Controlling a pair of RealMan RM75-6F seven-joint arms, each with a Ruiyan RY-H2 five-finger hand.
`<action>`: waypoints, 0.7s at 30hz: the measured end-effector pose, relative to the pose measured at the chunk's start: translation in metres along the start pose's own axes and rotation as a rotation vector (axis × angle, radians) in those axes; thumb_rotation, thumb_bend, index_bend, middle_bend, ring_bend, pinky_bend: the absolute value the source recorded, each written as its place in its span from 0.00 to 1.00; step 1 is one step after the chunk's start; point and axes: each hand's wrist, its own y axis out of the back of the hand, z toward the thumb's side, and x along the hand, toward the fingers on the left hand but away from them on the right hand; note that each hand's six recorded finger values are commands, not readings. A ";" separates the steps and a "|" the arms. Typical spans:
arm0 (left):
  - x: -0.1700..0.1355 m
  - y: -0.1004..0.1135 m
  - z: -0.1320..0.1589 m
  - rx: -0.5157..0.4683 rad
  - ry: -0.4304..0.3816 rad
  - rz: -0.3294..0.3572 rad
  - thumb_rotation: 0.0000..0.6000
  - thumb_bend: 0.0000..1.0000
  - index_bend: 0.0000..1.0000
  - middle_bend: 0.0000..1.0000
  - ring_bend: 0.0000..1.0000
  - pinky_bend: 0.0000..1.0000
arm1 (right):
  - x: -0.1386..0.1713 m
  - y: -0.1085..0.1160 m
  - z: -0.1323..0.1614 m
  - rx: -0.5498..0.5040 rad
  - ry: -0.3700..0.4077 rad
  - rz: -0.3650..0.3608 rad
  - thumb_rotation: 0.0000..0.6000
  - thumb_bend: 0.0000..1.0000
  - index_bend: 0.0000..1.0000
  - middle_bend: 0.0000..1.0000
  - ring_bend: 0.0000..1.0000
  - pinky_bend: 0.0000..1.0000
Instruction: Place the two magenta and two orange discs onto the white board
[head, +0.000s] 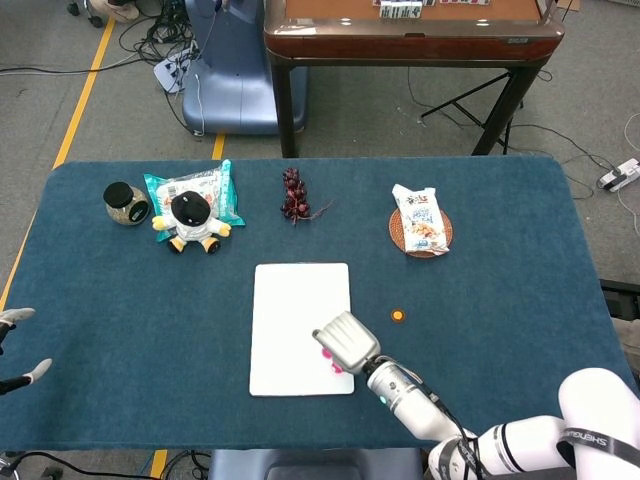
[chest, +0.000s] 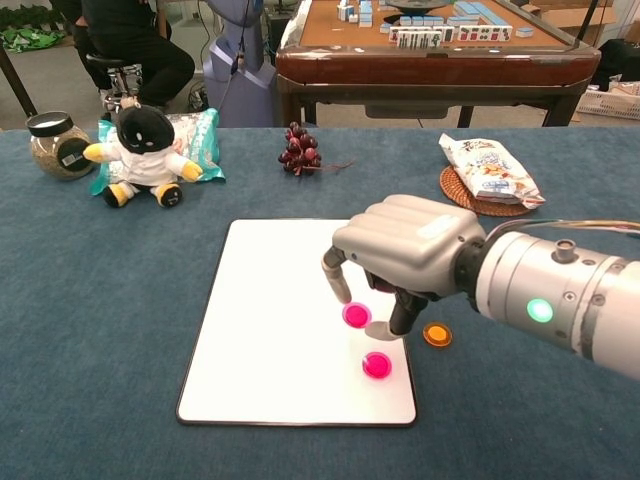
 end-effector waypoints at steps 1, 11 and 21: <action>0.000 0.000 0.000 0.001 0.000 0.000 1.00 0.05 0.33 0.30 0.34 0.52 | -0.001 -0.001 0.003 0.000 0.005 0.002 1.00 0.29 0.53 1.00 1.00 1.00; 0.000 0.003 -0.003 -0.004 0.008 0.011 1.00 0.05 0.33 0.30 0.34 0.52 | -0.010 -0.007 0.027 0.009 0.050 0.021 1.00 0.27 0.53 1.00 1.00 1.00; -0.001 0.006 -0.005 -0.011 0.015 0.015 1.00 0.05 0.33 0.30 0.34 0.52 | -0.020 -0.014 0.039 0.006 0.068 0.034 1.00 0.07 0.42 1.00 1.00 1.00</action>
